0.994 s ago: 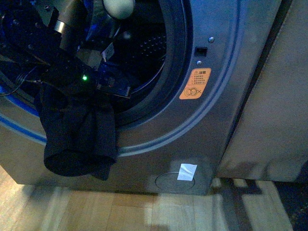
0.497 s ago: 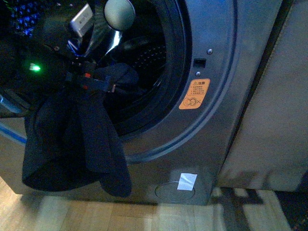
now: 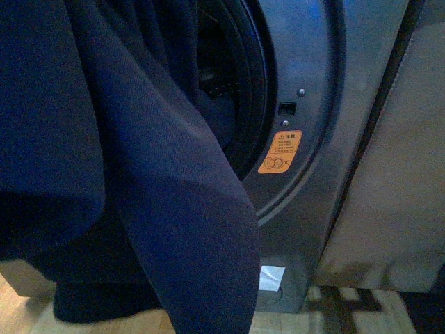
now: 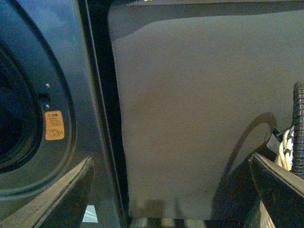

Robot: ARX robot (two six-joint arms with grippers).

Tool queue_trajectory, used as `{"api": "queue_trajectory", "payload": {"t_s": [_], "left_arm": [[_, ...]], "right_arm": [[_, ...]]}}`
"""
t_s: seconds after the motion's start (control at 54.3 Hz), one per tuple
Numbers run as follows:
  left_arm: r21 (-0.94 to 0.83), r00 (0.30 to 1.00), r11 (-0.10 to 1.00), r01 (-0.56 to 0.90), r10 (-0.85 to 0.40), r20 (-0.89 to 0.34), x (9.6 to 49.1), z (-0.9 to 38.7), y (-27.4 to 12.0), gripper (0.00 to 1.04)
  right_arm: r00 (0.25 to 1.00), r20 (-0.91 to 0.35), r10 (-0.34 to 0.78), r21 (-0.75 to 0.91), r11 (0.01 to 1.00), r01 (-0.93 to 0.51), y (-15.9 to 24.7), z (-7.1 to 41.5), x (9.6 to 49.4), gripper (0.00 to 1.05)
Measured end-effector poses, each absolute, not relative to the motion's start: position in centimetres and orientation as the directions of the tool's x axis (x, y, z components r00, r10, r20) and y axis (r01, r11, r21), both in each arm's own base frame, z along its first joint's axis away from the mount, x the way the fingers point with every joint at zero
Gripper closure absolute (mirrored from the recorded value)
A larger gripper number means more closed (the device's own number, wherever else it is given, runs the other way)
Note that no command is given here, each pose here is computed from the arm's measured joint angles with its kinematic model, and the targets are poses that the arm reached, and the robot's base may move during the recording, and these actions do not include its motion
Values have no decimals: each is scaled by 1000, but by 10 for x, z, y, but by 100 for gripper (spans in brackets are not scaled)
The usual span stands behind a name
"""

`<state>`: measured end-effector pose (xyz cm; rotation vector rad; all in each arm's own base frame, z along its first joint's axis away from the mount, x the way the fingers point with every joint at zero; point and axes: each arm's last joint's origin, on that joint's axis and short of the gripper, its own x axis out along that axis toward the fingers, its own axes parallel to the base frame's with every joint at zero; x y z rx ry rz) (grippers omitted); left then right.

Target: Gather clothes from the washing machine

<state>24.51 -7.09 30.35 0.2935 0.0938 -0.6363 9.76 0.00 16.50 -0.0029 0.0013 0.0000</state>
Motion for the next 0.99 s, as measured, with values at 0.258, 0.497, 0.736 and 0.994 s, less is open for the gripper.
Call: {"api": "queue_trajectory", "payload": {"t_s": [0.258, 0.497, 0.736, 0.994], "left_arm": [[313, 752, 722, 616, -658, 39, 222, 399, -92, 93], [315, 686, 684, 658, -717, 124, 222, 469, -130, 93], [308, 606, 616, 725, -783, 139, 222, 517, -187, 93], [276, 567, 601, 750, -799, 200, 221, 552, -209, 93]], "right_arm": [[1000, -1, 0, -3, 1000, 0, 0, 165, 98, 7], [1000, -1, 0, -3, 1000, 0, 0, 165, 98, 7], [1000, -1, 0, -3, 1000, 0, 0, 165, 98, 7], [1000, -1, -1, -3, 1000, 1, 0, 165, 98, 7]]}}
